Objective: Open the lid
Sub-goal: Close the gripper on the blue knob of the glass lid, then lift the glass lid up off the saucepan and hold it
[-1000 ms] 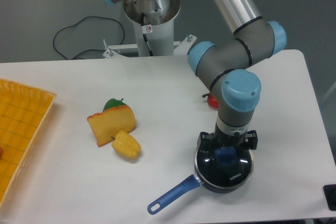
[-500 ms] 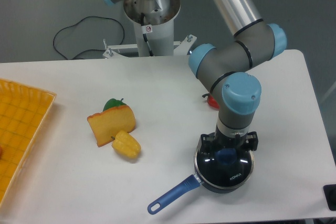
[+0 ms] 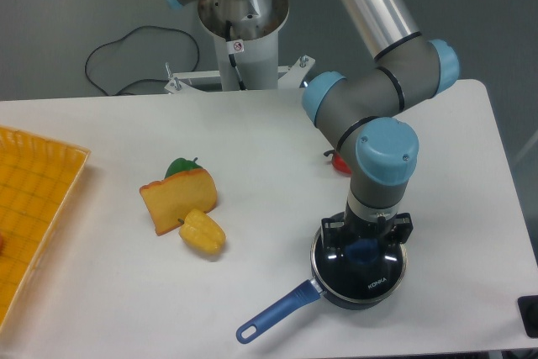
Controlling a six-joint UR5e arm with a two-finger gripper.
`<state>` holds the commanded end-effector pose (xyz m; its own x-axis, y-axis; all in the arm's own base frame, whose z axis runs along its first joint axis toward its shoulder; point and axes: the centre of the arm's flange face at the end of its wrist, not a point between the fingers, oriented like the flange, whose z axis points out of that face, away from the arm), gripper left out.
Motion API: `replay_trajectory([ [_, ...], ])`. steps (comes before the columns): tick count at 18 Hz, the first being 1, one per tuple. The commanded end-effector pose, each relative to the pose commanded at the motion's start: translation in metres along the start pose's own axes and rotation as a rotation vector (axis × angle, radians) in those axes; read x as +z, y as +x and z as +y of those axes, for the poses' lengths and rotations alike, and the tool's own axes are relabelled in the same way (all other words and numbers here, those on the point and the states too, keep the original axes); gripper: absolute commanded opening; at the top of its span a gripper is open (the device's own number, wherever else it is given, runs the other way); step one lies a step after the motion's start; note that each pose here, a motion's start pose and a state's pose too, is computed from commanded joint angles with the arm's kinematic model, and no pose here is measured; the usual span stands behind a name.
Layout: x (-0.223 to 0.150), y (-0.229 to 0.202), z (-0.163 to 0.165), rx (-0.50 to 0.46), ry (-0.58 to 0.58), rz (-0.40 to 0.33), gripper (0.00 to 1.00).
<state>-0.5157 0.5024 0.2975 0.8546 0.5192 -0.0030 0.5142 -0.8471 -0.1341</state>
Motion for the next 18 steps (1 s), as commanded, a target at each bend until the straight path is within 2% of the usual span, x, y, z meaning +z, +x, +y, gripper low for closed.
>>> replay_trajectory([
  [3, 0.0, 0.0, 0.0, -0.003, 0.001, 0.001, 0.55],
  [9, -0.011, 0.002, 0.0, -0.001, 0.014, -0.003, 0.54],
  [13, -0.04, 0.006, 0.002, 0.004, 0.045, -0.008, 0.54],
  [18, -0.071, 0.039, 0.012, 0.054, 0.008, 0.008, 0.52],
])
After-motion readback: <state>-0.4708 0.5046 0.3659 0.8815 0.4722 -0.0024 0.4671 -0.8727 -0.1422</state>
